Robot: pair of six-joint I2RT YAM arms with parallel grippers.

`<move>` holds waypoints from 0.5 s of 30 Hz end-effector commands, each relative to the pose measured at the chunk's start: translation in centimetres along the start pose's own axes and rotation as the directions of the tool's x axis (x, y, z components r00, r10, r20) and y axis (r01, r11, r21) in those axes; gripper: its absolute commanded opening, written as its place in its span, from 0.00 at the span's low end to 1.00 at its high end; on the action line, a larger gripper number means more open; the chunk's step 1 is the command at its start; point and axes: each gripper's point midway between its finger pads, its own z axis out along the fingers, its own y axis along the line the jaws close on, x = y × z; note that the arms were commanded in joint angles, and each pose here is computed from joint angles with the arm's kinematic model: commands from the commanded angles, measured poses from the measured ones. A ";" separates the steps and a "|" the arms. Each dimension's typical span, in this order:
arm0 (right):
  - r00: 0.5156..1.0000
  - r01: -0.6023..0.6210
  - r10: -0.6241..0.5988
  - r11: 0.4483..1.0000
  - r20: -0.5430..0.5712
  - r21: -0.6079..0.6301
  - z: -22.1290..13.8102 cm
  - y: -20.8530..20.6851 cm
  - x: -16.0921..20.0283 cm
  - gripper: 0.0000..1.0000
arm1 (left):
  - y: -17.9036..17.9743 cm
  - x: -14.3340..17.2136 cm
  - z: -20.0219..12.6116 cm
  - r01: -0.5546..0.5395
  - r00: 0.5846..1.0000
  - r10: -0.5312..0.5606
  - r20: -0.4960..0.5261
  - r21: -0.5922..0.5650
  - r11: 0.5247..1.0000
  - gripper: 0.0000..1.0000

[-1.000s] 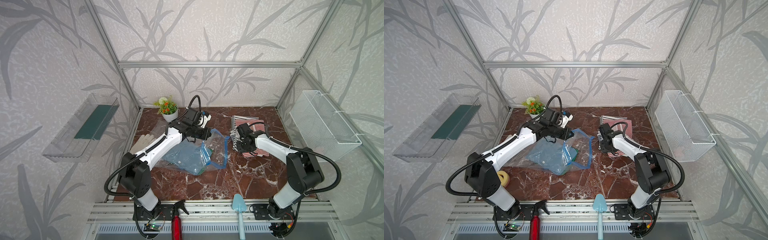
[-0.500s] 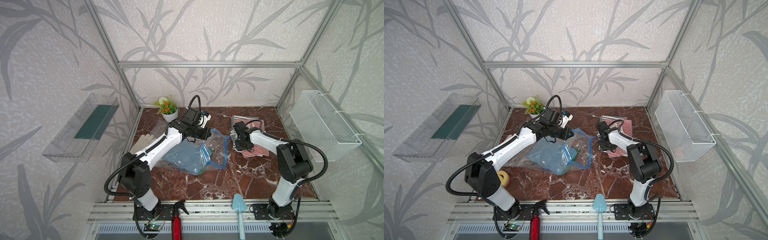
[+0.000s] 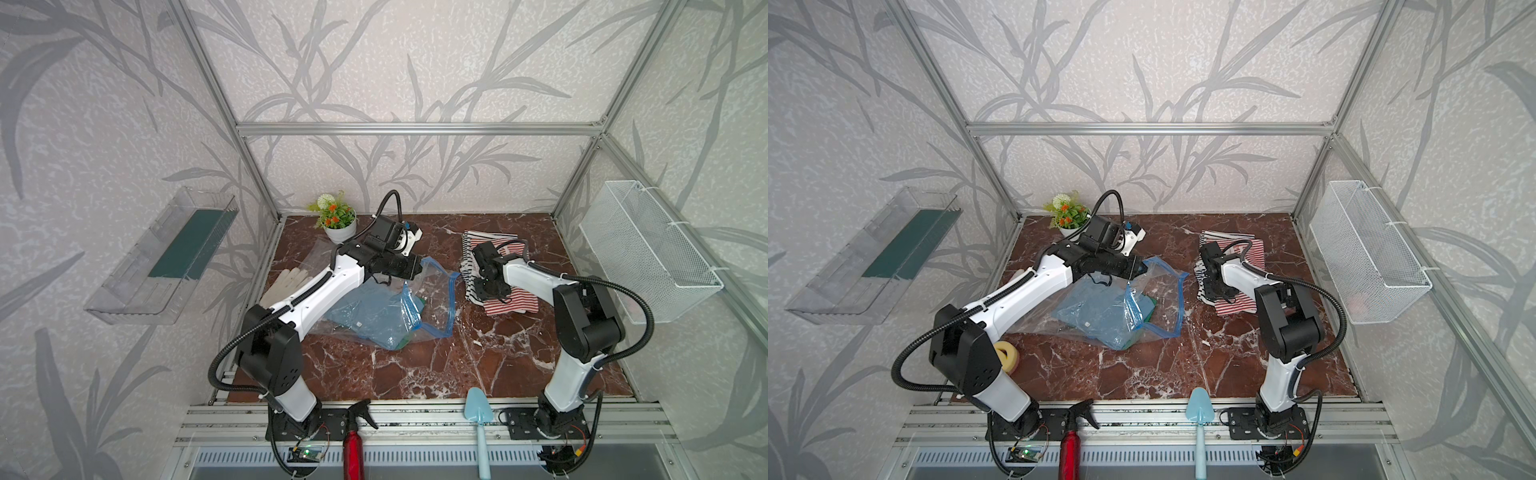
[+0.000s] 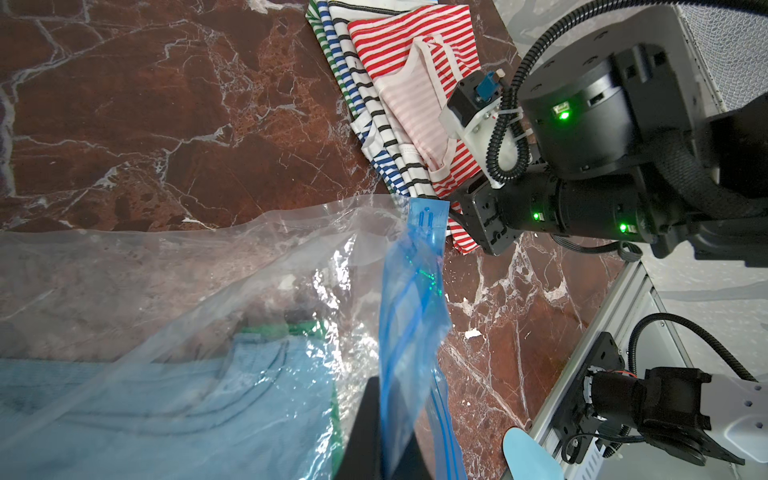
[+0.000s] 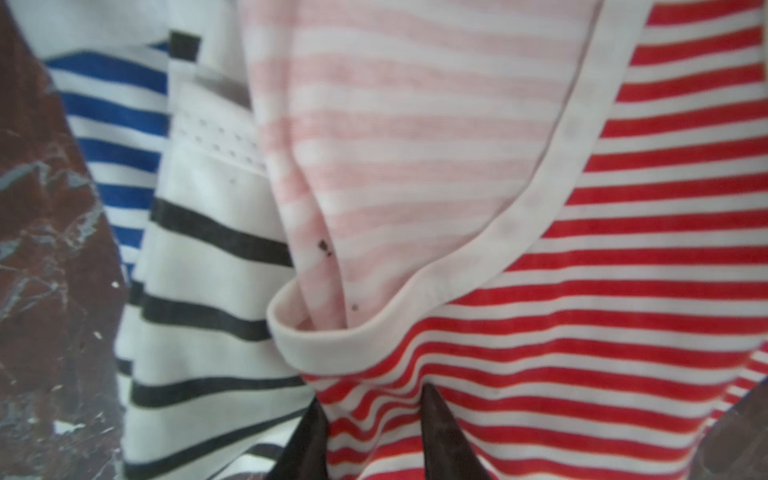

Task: Take the tank top out of the vacuum bag
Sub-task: Place the tank top on the tank top.

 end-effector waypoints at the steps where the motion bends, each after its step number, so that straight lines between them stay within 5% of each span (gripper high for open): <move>1: 1.000 0.006 -0.007 1.000 -0.011 -0.012 0.1 -0.1 -0.2 0.16 | 0.0 -0.2 -0.7 -0.014 1.000 0.014 0.012 -0.008 1.000 0.00; 4: 1.000 0.005 -0.005 1.000 -0.009 -0.018 -0.1 -0.2 -0.5 0.01 | -0.1 -0.3 -0.7 -0.015 1.000 0.015 0.013 -0.007 1.000 0.00; 15: 1.000 0.003 -0.001 0.997 0.022 -0.072 -2.7 0.0 -1.1 0.00 | -0.3 -0.4 -1.0 -0.018 1.000 0.018 0.020 -0.002 1.000 0.00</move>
